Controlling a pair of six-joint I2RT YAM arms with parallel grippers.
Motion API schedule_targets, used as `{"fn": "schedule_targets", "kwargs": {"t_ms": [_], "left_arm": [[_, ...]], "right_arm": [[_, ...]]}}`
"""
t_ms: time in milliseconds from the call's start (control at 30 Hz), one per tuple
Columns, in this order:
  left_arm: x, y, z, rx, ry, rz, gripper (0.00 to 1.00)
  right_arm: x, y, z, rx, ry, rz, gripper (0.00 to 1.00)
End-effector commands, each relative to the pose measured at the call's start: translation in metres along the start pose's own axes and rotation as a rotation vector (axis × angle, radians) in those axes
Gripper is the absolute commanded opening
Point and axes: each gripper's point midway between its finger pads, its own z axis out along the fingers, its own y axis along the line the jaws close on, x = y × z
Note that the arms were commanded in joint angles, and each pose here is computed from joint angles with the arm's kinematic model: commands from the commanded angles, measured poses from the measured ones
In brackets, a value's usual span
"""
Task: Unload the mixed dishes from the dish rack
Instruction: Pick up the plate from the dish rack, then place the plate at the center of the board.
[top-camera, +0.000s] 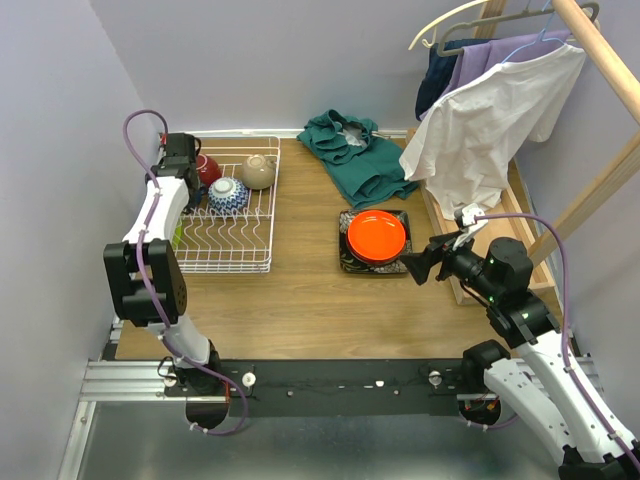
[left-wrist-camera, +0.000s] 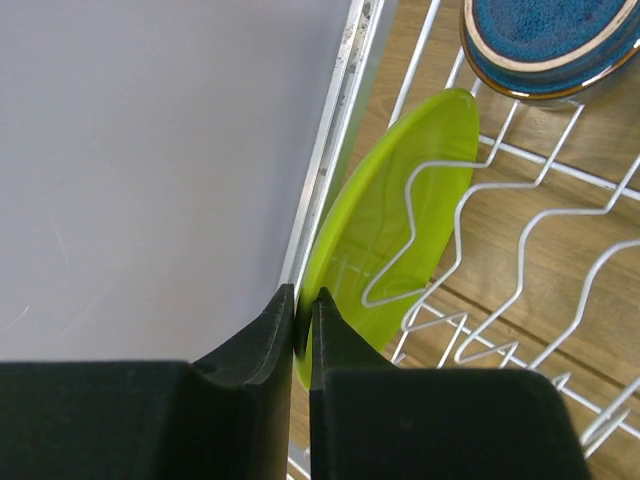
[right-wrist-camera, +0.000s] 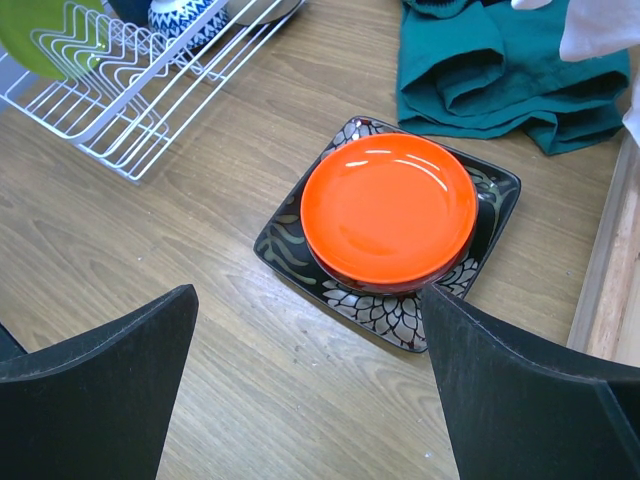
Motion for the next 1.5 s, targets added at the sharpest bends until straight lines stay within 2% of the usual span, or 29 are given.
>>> {"fn": "schedule_targets", "kwargs": {"t_ms": [0,467,700,900,1133,1267,1467], "left_arm": [[-0.013,0.022,-0.029,-0.062,-0.078,-0.073,0.12],[-0.042,0.035,-0.104,-0.121,-0.212,-0.023,0.12],[-0.063,0.024,-0.149,-0.055,-0.313,-0.042,0.12],[-0.078,-0.025,-0.192,0.216,-0.404,-0.146,0.12],[-0.087,-0.092,-0.245,0.641,-0.468,-0.272,0.10],[-0.082,-0.148,-0.272,0.934,-0.446,-0.330,0.08],[-0.066,-0.224,-0.303,1.196,-0.357,-0.347,0.08]], "right_arm": [[-0.001,-0.001,0.000,0.007,-0.018,-0.017,1.00],[-0.002,0.003,0.000,-0.018,-0.018,-0.028,1.00],[-0.002,0.003,0.000,-0.020,-0.019,-0.028,1.00],[-0.002,0.002,0.000,-0.016,-0.018,-0.029,1.00],[-0.002,0.001,-0.001,-0.009,-0.020,-0.031,1.00],[-0.002,0.001,-0.001,-0.007,-0.021,-0.034,1.00],[-0.003,-0.001,-0.002,0.004,-0.026,-0.038,1.00]]}}
